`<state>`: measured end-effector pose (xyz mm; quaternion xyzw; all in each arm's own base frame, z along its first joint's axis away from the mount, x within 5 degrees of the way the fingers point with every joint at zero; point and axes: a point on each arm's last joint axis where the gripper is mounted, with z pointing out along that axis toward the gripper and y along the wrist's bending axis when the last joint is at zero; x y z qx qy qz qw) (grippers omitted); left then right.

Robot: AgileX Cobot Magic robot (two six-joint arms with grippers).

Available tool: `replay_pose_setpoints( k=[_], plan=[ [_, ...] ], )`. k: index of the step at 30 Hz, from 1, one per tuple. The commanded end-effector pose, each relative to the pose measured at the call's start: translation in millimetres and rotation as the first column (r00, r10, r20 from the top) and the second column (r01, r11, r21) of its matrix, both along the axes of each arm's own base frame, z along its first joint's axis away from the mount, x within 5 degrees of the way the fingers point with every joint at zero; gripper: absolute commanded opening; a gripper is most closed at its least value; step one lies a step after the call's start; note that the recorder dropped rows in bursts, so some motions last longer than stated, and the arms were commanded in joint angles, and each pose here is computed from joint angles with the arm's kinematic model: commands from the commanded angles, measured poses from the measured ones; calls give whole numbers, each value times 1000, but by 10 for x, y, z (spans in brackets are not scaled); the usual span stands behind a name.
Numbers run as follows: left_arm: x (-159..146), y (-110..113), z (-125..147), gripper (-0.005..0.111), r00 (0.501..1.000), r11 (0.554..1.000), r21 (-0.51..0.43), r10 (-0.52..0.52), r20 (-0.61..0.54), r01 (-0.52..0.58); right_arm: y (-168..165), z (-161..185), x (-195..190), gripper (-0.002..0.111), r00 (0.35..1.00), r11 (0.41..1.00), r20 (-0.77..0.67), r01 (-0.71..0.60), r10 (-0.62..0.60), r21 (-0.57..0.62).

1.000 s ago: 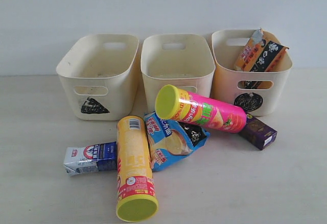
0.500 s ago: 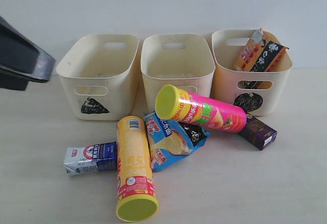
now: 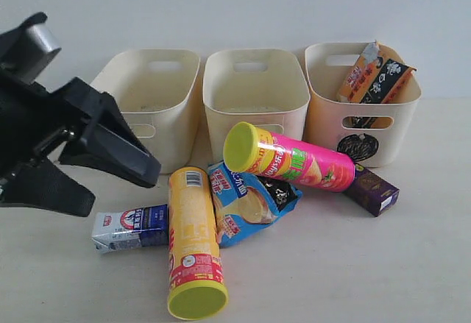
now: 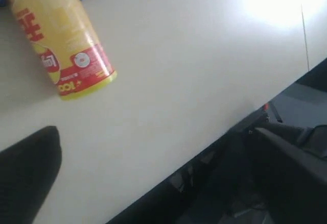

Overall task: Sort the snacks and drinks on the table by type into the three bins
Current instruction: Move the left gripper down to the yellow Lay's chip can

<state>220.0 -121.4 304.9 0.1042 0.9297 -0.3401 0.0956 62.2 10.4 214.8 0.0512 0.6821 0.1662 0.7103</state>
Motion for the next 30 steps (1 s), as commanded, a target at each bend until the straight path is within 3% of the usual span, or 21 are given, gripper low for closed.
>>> replay_pose_setpoints(
  k=[1,6,11,20,25,28,30],
  plan=[
    [163,-41,-238,92,993,997,32,71,-93,-68,-3,-18,1,0,1000,1000,-6,5,-5,-6],
    [243,-225,-552,92,989,988,153,58,-139,-37,-3,-18,1,0,1000,1000,-6,5,-5,-6],
    [359,-512,-900,92,993,966,249,87,-76,-65,-3,-18,1,0,1000,1000,-6,5,-5,-6],
    [586,-675,-1547,92,977,945,295,181,-115,-140,-3,-18,1,0,1000,1000,-6,5,-5,-6],
    [628,-768,-1730,91,958,956,229,228,-176,-185,-3,-18,1,0,1000,1000,-6,5,-5,-6],
    [630,-784,-1766,83,959,960,219,215,-183,-174,-3,-18,1,0,1000,1000,-6,5,-5,-6],
    [632,-784,-1789,69,958,959,223,217,-186,-174,-3,-18,1,0,1000,1000,-6,5,-5,-6]
  ],
)
